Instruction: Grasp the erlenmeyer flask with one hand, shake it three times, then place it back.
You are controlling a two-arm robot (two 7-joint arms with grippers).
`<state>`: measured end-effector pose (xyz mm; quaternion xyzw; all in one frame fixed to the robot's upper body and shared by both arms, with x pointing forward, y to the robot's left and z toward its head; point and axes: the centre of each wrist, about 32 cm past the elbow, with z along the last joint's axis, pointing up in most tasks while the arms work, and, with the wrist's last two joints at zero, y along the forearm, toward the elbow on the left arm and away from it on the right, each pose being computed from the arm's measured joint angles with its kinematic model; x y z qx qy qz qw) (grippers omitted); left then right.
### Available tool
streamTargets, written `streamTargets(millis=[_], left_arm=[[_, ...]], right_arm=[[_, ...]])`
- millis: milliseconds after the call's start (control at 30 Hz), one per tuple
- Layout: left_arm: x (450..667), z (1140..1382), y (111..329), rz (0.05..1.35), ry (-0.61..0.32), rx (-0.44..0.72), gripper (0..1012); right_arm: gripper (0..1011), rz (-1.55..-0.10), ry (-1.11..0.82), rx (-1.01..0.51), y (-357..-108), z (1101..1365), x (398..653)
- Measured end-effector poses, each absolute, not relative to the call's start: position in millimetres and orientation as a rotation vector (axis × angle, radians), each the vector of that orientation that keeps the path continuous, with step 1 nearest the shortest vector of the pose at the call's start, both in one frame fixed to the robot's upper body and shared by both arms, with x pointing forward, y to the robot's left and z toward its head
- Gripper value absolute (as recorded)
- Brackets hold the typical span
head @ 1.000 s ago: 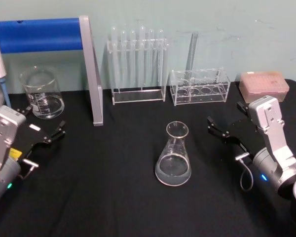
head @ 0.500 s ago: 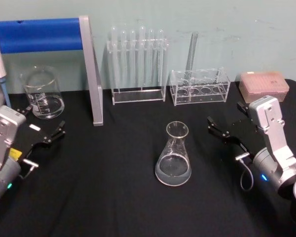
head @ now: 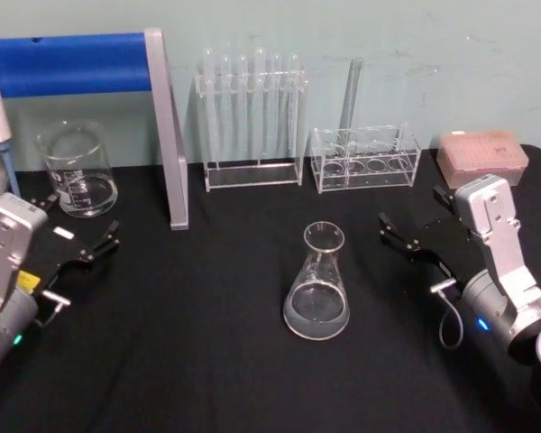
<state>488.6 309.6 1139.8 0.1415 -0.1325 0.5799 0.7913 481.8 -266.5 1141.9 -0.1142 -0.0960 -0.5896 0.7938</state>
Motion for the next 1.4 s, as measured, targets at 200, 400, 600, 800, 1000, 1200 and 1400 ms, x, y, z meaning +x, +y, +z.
streamTargets(millis=[200, 400, 600, 800, 1000, 1200, 1400], left_arm=[[488.6, 1139.8, 309.7, 1.248, -0.285, 0.305, 1001], [488.6, 1139.8, 309.7, 1.248, -0.285, 0.305, 1001], [488.6, 1139.8, 309.7, 1.248, -0.285, 0.305, 1001], [488.6, 1139.8, 309.7, 1.248, -0.285, 0.304, 1001], [488.6, 1139.8, 309.7, 1.248, -0.285, 0.304, 1001], [488.6, 1139.8, 309.7, 1.248, -0.285, 0.305, 1001], [488.6, 1139.8, 309.7, 1.248, -0.285, 0.305, 1001]], right_arm=[[1000, -1.268, -0.206, -0.246, -266.5, 1141.9, 481.8], [1000, -1.268, -0.207, -0.246, -266.5, 1141.9, 481.8], [1000, -1.268, -0.207, -0.246, -266.5, 1141.9, 481.8], [1000, -1.267, -0.207, -0.246, -266.5, 1141.9, 481.8], [1000, -1.268, -0.207, -0.246, -266.5, 1141.9, 481.8], [1000, -1.268, -0.207, -0.246, -266.5, 1141.9, 481.8], [1000, -1.268, -0.207, -0.245, -266.5, 1141.9, 481.9]])
